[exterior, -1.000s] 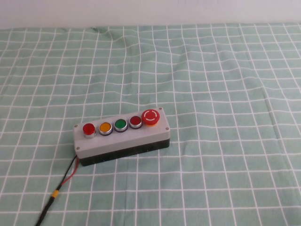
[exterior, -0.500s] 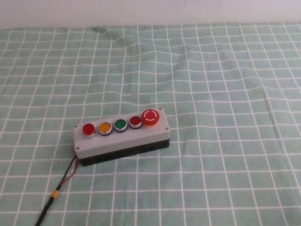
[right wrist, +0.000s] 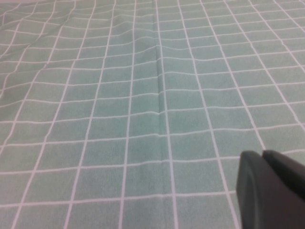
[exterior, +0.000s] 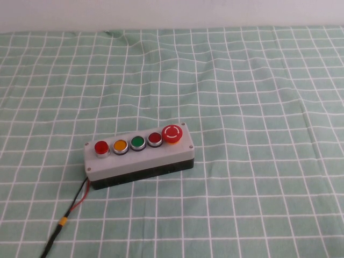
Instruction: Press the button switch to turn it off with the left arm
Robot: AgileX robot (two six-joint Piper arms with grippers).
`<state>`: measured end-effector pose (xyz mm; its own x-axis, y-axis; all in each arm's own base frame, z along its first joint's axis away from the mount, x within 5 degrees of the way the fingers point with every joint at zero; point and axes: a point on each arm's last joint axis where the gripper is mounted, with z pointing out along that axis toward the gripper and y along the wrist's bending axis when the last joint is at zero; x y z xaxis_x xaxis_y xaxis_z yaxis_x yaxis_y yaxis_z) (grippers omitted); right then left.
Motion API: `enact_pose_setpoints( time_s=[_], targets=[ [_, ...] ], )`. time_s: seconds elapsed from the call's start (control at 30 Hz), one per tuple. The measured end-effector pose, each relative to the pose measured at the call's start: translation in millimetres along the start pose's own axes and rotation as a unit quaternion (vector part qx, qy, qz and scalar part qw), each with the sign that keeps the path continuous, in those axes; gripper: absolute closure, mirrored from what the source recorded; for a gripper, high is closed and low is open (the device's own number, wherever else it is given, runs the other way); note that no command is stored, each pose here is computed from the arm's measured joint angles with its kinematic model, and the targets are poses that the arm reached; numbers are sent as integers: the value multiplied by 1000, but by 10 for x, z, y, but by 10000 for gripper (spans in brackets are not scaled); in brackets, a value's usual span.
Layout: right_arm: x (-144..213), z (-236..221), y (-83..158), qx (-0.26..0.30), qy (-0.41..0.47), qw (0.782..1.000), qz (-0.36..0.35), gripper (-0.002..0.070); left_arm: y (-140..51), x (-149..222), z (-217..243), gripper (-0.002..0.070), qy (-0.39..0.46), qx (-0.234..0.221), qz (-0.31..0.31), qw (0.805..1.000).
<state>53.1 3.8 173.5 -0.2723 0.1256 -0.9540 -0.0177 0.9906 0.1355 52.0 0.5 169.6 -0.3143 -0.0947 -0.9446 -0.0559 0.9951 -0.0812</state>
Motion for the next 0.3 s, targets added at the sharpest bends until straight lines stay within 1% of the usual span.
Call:
enact_pose_setpoints(
  time_s=[0.3],
  targets=[
    [0,0,0,0,0,1000,0,692,-85,10,-8,678,7,78,26,997]
  ],
)
